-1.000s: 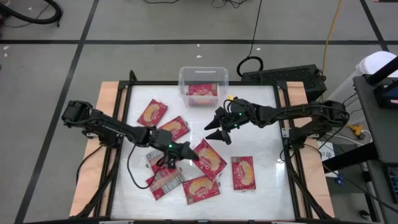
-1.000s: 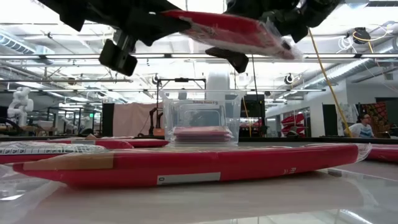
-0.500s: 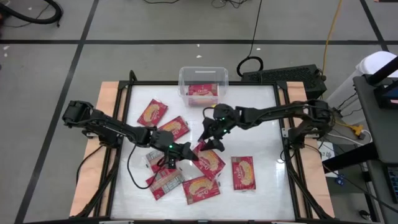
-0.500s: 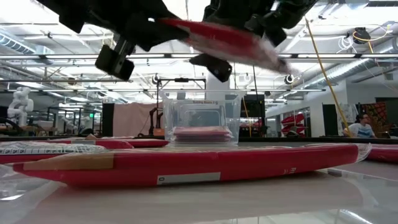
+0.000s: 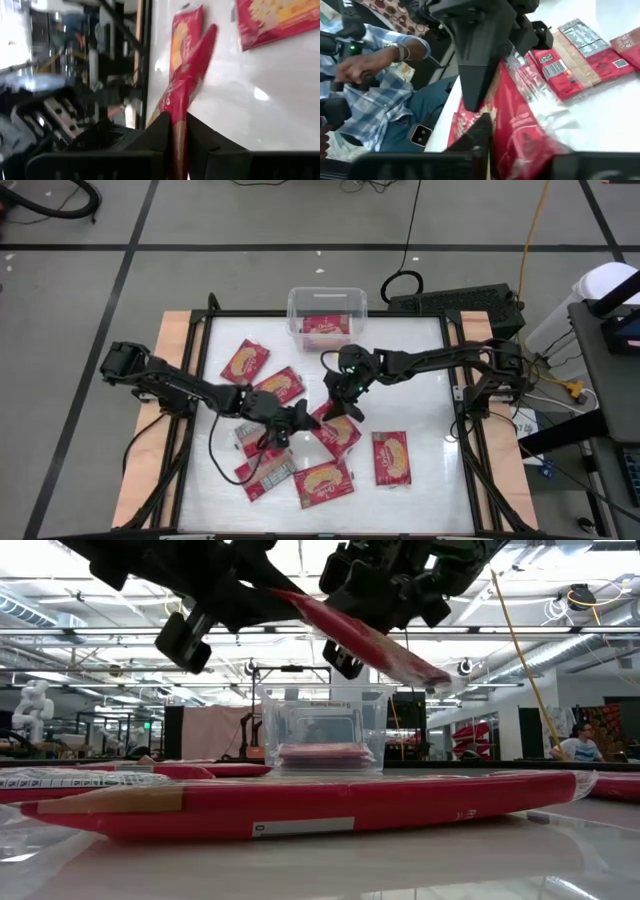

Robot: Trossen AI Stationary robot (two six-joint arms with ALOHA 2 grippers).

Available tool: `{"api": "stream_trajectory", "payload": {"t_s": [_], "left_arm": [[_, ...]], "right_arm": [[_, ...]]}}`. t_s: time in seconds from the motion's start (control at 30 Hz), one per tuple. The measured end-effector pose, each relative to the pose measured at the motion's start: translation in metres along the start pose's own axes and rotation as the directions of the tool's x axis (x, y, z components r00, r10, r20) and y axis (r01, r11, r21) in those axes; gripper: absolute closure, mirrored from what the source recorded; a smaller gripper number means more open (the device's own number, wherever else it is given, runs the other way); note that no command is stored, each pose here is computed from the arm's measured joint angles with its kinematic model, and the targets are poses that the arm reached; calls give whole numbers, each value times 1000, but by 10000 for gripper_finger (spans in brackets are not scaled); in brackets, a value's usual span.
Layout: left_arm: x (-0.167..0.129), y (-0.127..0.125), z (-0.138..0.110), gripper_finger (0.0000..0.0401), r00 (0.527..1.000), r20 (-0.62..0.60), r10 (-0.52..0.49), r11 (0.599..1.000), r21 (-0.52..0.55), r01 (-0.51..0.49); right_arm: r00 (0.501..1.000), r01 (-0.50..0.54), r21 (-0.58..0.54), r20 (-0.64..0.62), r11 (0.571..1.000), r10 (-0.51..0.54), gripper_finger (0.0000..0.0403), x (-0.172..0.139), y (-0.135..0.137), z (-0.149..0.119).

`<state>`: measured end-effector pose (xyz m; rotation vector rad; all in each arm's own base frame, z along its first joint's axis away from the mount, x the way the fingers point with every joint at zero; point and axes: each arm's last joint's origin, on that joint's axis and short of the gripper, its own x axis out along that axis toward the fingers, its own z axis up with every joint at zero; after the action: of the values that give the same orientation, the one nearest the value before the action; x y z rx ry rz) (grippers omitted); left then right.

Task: Sort popcorn bags into baskets
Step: Put the popcorn bag into the transparent bin

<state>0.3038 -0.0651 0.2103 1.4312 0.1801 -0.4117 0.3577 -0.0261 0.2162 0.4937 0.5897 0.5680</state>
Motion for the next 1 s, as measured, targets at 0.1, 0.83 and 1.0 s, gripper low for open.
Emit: {"api": "stream_trajectory", "payload": {"t_s": [0.1,0.83,1.0], "left_arm": [[0,2,3,325,994,-102,47,998,-33,-51],[-9,-1,-30,25,713,-698,68,496,-596,-631],[-9,-23,-39,39,801,-598,-32,283,-774,-566]], "right_arm": [[1000,-20,-6,11,1000,20,393,-8,0,4],[951,293,-166,150,942,-270,390,-63,71,21],[893,403,-238,312,884,-324,393,-64,86,13]]}}
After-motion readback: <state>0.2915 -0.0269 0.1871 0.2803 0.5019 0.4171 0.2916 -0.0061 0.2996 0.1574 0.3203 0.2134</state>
